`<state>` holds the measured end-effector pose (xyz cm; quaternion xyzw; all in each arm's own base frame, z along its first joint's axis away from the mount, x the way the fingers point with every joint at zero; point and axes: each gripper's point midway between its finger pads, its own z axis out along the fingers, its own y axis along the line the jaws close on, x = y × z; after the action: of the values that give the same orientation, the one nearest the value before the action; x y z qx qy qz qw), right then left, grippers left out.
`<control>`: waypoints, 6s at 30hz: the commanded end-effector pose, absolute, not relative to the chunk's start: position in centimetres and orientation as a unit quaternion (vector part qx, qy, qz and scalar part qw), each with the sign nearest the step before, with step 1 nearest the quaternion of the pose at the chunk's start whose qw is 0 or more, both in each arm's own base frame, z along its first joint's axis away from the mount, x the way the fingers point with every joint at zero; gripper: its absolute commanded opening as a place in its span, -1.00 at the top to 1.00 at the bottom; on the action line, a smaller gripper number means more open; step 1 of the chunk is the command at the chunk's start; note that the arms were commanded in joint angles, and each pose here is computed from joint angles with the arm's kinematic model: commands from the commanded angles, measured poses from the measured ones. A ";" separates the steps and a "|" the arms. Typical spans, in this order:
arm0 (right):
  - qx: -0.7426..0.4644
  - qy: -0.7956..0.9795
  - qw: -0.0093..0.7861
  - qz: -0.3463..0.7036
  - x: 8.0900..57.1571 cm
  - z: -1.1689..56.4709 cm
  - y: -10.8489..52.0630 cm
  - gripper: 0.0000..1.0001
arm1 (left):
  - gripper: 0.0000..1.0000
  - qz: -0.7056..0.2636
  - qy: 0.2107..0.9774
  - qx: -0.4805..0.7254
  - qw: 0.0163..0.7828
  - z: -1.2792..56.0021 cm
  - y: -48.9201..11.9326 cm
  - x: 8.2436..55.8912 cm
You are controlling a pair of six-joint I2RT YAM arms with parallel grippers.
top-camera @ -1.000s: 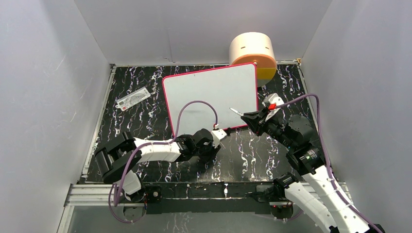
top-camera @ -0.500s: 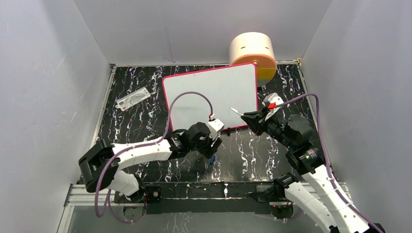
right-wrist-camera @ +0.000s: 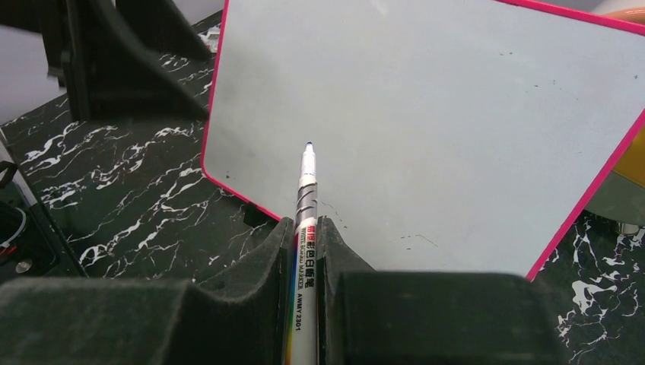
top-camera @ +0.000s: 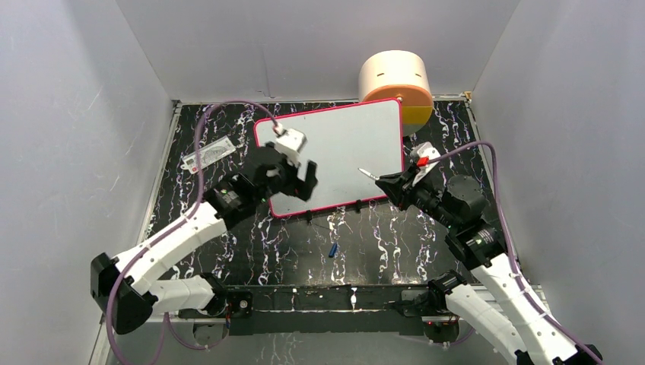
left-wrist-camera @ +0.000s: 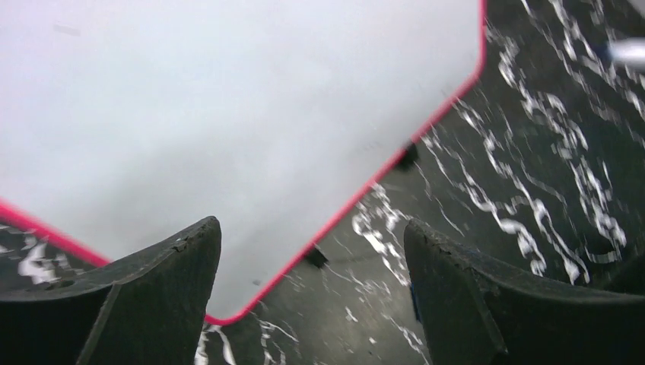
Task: Write a sentence on the whiteboard
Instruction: Place the pen cap at the center of the board, then write a sentence on the whiteboard.
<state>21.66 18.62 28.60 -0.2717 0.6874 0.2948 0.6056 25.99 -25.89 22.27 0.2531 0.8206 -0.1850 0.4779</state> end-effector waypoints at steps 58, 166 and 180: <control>-0.325 0.646 0.589 0.361 22.6 32.4 23.2 1.00 | 0.94 -0.540 0.716 0.158 0.413 25.6 -14.6 38.0; -0.333 0.696 0.630 0.089 26.6 30.0 39.3 1.00 | 1.00 -0.479 0.733 0.234 0.422 23.0 -18.2 32.6; -0.328 0.693 0.637 0.077 27.0 30.2 39.2 1.00 | 1.00 -0.483 0.733 0.233 0.419 22.9 -18.2 32.6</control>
<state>26.49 38.53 27.19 -0.3596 0.7080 0.0642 0.6044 33.47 -17.60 23.80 0.2090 0.7364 -0.4828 0.4253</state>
